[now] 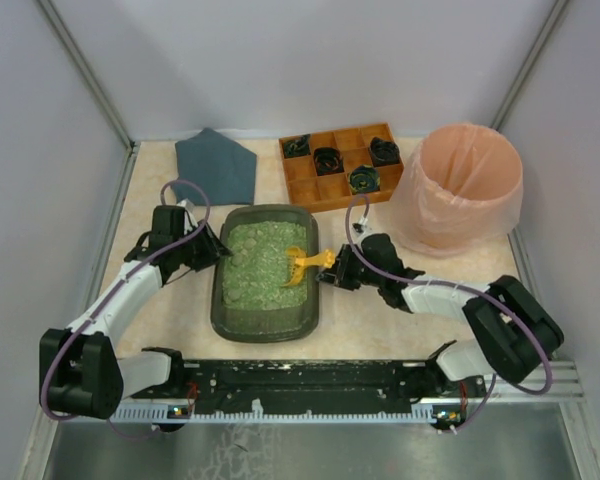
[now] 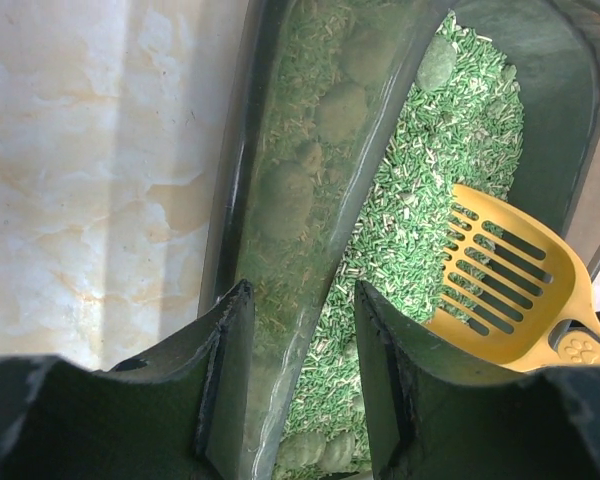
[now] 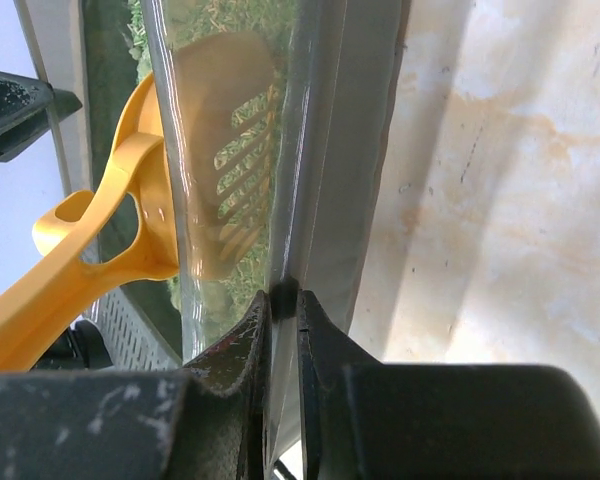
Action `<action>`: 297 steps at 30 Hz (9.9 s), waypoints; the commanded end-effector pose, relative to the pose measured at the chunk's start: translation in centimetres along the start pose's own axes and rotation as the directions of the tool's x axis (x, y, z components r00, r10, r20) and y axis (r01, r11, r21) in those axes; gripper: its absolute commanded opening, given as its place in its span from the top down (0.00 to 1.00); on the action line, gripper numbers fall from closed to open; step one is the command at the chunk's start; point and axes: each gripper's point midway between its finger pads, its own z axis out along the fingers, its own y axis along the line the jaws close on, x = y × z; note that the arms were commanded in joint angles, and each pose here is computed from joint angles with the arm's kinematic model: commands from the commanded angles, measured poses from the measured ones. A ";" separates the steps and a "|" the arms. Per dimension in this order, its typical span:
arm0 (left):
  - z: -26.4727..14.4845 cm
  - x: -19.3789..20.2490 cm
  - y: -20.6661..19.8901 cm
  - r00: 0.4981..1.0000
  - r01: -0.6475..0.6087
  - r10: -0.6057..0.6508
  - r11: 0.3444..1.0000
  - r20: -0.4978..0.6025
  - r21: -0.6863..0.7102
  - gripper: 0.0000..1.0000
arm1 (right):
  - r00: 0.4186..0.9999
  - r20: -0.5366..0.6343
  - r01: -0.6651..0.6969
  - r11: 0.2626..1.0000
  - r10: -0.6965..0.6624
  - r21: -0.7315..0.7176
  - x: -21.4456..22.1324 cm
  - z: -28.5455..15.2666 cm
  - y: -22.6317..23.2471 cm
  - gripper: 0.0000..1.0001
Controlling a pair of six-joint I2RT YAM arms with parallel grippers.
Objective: Clean the litter box
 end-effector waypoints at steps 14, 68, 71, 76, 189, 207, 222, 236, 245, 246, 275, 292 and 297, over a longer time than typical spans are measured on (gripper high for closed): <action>0.4 4.2 -2.5 0.985 0.046 -0.021 0.988 -0.173 0.146 0.52 | 0.970 0.165 0.162 0.979 -0.181 0.121 -8.6 0.6 -1.5 0.98; -3.7 -0.9 -7.2 0.947 -0.284 0.276 0.958 0.162 0.030 0.15 | 0.684 0.377 0.334 0.728 -0.624 0.598 -20.6 -25.0 9.1 0.67; -4.9 -2.2 -6.7 0.919 -0.333 0.330 0.943 0.217 -0.021 0.14 | 0.674 0.329 0.338 0.673 -0.661 0.658 -22.7 -25.1 9.6 0.63; -6.1 -3.1 -5.8 0.880 -0.395 0.402 0.915 0.252 -0.082 0.12 | 0.698 0.259 0.320 0.613 -0.668 0.722 -25.7 -23.9 8.4 0.59; -7.4 -3.8 -10.3 0.599 -0.745 0.631 0.665 0.494 0.054 0.00 | 0.875 0.421 0.183 0.969 -0.237 0.166 -11.1 -14.3 5.3 0.38; -7.5 -3.2 -11.3 0.471 -0.824 0.619 0.563 0.629 0.063 0.01 | 0.845 0.430 0.273 0.948 -0.318 0.166 -11.9 -11.3 5.7 0.62; -10.4 0.1 -17.1 0.302 -0.951 0.519 0.221 0.800 0.216 0.10 | 0.745 0.284 0.546 0.796 -0.604 0.260 -12.6 -12.1 11.5 0.88; -10.2 0.0 -18.9 0.213 -0.976 0.482 0.145 0.850 0.162 0.21 | 0.724 0.170 0.632 0.742 -0.668 0.224 -12.9 -11.1 15.0 0.98; -7.3 2.6 -22.4 0.208 -0.978 0.478 0.073 0.853 0.198 0.29 | 0.730 0.180 0.618 0.750 -0.659 0.236 -13.2 -11.6 15.3 1.00; -7.0 3.0 -22.7 0.208 -0.977 0.476 0.069 0.854 0.200 0.29 | 0.732 0.183 0.614 0.752 -0.656 0.239 -13.2 -11.7 15.2 1.00; -1.9 5.8 -25.0 0.207 -0.974 0.530 0.029 0.822 0.226 0.52 | 0.753 0.206 0.593 0.780 -0.626 0.200 -12.9 -12.7 16.2 1.00; -1.9 6.5 -24.7 0.261 -0.958 0.540 0.045 0.800 0.283 1.00 | 0.773 0.330 0.488 0.840 -0.543 0.238 -13.2 -12.7 14.0 0.63; -2.4 7.0 -24.8 0.292 -0.947 0.520 0.040 0.803 0.318 1.00 | 0.764 0.437 0.448 0.878 -0.475 0.170 -13.0 -12.6 14.0 0.58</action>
